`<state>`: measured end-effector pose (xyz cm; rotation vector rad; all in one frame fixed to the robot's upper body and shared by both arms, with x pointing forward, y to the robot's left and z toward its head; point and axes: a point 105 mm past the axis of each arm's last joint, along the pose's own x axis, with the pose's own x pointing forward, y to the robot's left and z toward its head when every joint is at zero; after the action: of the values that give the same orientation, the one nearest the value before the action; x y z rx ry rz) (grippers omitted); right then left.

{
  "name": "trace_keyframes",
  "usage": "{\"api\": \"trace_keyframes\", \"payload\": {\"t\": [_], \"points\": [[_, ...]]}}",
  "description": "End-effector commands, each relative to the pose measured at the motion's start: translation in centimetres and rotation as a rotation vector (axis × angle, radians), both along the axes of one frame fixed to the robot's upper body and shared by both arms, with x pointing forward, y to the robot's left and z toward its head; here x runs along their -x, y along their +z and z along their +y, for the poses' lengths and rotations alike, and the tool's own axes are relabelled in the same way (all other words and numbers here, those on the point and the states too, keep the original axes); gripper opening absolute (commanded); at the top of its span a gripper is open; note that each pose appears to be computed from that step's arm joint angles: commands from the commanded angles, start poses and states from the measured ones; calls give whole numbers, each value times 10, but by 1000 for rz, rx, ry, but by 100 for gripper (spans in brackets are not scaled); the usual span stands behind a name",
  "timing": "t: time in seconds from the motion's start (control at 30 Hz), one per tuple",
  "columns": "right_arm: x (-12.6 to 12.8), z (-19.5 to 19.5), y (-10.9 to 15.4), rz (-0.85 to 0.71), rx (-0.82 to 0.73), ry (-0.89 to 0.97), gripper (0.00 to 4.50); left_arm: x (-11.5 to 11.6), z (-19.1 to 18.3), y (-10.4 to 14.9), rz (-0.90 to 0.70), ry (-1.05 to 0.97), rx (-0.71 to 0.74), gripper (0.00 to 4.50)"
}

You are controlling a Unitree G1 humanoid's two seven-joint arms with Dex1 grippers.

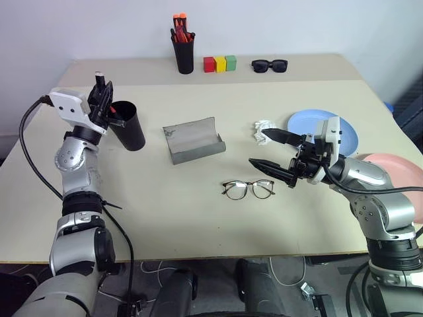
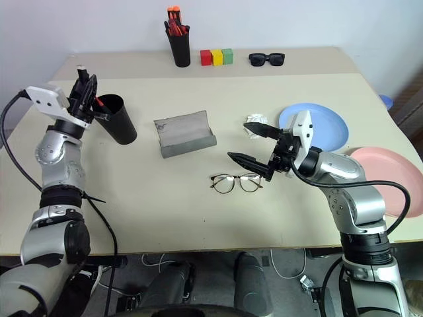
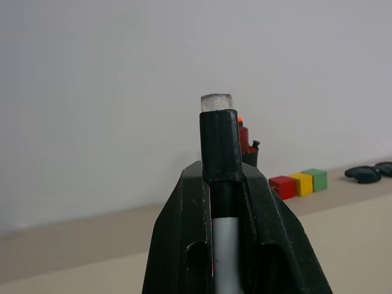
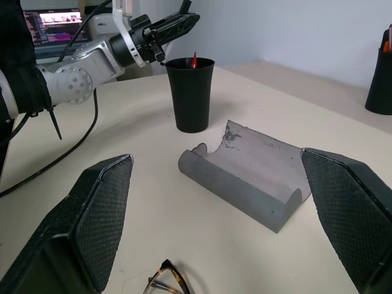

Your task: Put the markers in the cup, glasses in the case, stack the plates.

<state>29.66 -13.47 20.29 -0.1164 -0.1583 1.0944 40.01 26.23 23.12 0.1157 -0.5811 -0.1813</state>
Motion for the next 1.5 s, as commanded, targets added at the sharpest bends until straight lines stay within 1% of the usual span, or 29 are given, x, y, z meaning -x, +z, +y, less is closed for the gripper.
{"api": "trace_keyframes", "payload": {"t": [0.03,0.1,0.3,0.4,0.63,1.03,1.07,1.1,1.13,1.27,1.33,1.5], "points": [[7,-3,12,-62,22,4,450,2,-2,11,-45,-3,-13,7],[7,-3,11,-61,24,3,450,2,-2,14,-50,-3,-22,7],[6,-2,9,-56,24,4,450,-2,-9,46,-115,-26,-27,7],[5,-1,9,-56,21,3,450,-4,-16,53,-131,-50,-41,7],[7,-3,8,-50,23,-2,450,-11,-17,45,-105,-41,-43,7],[7,-5,8,-51,35,-11,450,-16,-13,34,-76,-37,-44,7],[7,-6,8,-52,37,-12,450,-16,-13,34,-77,-36,-44,51],[7,-6,8,-52,38,-12,450,-16,-13,34,-79,-38,-45,104],[7,-6,8,-52,39,-13,450,-16,-13,34,-79,-39,-42,146],[6,-6,8,-53,41,-15,450,-16,-12,36,-86,-38,-35,353],[6,-7,8,-53,41,-15,450,-15,-13,37,-96,-39,-46,445],[5,-6,9,-60,40,-17,450,-11,-9,47,-126,-36,-28,445]]}}
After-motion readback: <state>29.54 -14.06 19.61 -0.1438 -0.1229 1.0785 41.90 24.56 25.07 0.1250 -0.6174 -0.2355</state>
